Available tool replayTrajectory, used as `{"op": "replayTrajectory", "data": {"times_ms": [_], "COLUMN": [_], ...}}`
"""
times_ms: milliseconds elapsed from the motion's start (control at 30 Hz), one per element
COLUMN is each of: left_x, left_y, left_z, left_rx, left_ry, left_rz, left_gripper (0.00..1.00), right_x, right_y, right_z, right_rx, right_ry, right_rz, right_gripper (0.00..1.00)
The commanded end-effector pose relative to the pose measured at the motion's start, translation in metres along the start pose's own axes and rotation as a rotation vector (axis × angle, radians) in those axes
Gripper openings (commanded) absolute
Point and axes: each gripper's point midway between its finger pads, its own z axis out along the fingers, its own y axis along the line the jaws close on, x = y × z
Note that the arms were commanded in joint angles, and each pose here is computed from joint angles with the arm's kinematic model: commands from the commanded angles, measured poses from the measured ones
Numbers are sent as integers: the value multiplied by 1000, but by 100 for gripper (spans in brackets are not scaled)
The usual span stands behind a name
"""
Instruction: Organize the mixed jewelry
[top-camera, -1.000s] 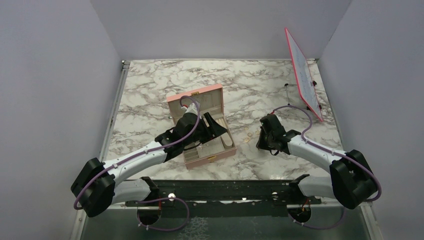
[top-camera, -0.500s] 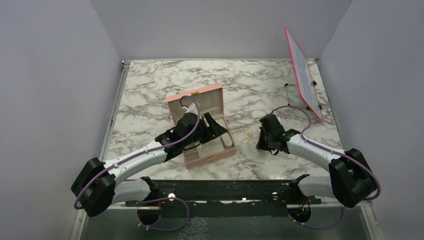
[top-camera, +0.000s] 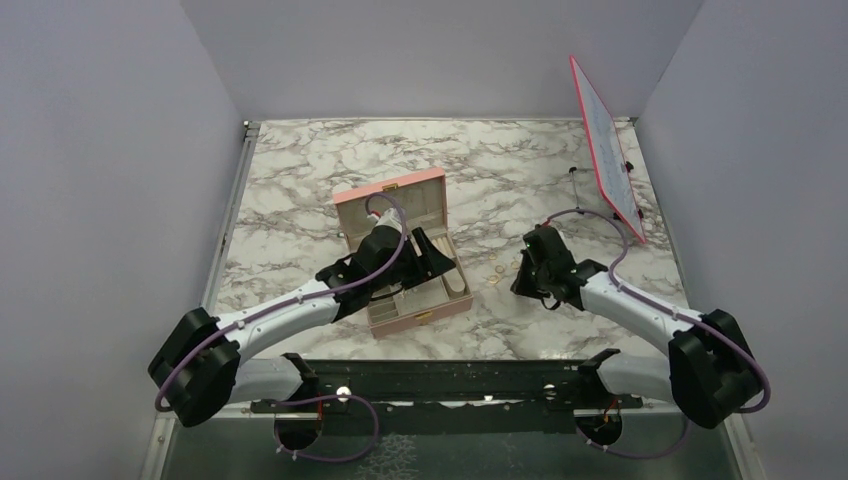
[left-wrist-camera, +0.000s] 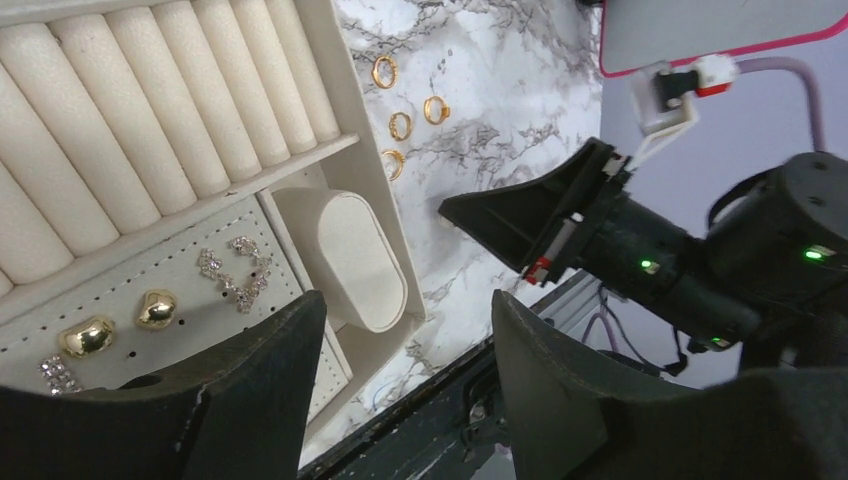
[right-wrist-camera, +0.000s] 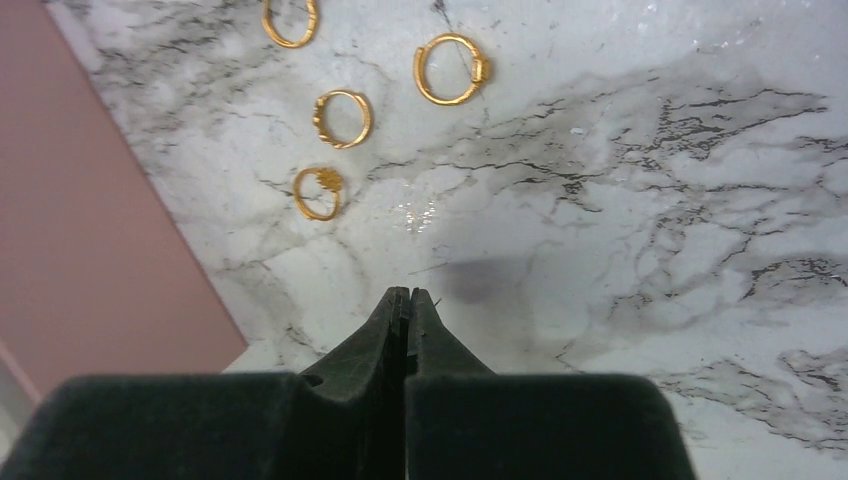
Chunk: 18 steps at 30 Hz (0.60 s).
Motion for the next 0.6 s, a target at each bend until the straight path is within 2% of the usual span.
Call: {"op": "replayTrajectory", "data": {"times_ms": [0,200,400,500,567], "left_x": [4,14,20,25,28], "left_y": [-16,-34,-54,-58,-59], "left_z": [6,16,28,31,32], "left_rx": [71,147,200,220,223], "left_ry": [46,79,68,66,67], "left_rz": [44,89,145,164,173], "left_gripper": [66,76,85,86,82], "right_x": [-19,-39,-49,-46,-44], "right_y": [26,60,95,102,104], "right_z": [-16,-39,-61,-64,-65], "right_rx": [-116,-280,-455,-503,-522], "right_ry": [-67,-122,-83,-49,-29], "right_rz": [80,252,458,548,599], "right_gripper": [3,3,3,3,3]}}
